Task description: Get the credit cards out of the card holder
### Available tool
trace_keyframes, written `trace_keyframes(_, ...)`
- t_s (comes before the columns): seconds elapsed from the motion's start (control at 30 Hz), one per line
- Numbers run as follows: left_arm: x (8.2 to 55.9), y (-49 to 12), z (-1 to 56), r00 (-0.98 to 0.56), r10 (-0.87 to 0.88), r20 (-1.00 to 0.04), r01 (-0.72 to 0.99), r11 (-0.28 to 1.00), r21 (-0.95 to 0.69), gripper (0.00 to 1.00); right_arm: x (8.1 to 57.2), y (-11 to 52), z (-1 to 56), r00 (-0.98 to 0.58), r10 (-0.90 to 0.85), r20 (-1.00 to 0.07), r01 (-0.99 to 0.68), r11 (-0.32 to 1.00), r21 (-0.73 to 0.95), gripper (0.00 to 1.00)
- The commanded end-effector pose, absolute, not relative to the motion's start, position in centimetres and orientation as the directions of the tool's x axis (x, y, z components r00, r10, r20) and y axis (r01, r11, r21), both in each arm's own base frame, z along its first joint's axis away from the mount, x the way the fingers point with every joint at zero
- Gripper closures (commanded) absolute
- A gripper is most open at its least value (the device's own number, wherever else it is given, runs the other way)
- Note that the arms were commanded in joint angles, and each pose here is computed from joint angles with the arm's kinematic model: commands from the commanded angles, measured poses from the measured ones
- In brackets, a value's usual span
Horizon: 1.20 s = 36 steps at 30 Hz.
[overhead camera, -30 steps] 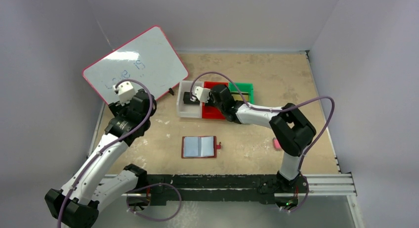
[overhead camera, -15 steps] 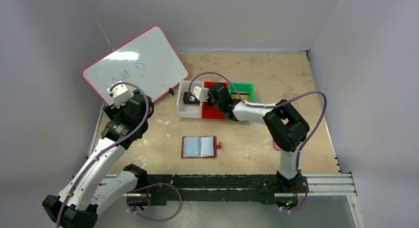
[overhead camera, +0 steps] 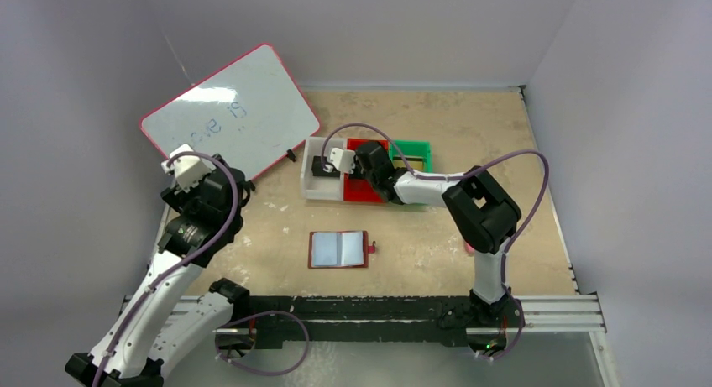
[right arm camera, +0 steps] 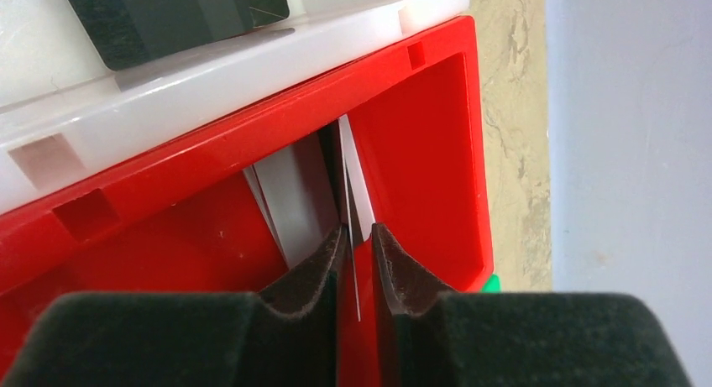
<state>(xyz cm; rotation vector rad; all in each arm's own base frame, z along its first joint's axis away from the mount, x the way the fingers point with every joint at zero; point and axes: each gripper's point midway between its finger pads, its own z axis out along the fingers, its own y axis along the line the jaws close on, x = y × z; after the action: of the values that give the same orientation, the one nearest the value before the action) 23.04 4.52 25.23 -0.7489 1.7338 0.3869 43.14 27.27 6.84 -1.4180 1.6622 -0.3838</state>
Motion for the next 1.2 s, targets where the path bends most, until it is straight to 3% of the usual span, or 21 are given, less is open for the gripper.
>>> trace_keyframes(0.0, 23.1, 4.9, 25.7, -0.121, -0.283, -0.951, -0.677, 0.724, -0.129, 0.16, 43.9, 28.3, 9.3, 0.093, -0.884, -0.459, -0.604, 0.317, -0.732, 0.80)
trace_keyframes(0.13, 23.2, 4.8, 25.5, -0.129, -0.282, -0.951, -0.675, 0.727, -0.123, 0.16, 43.2, 28.5, 9.0, 0.104, -0.881, -0.462, -0.640, 0.296, -0.709, 0.69)
trace_keyframes(0.93, 23.9, 3.7, 24.7, -0.192, -0.272, -0.943, -0.636, 0.766, -0.091, 0.17, 43.7, 26.7, 8.5, 0.073, -0.895, -0.440, -0.649, 0.292, -0.702, 0.59)
trace_keyframes(1.0, 24.0, 3.7, 24.6, -0.196, -0.271, -0.942, -0.634, 0.768, -0.089, 0.17, 43.6, 26.9, 8.6, 0.073, -0.891, -0.447, -0.656, 0.295, -0.694, 0.50)
trace_keyframes(1.17, 24.1, 3.5, 24.5, -0.207, -0.268, -0.941, -0.629, 0.773, -0.082, 0.18, 43.5, 27.1, 9.0, 0.067, -0.880, -0.470, -0.664, 0.312, -0.680, 0.47)
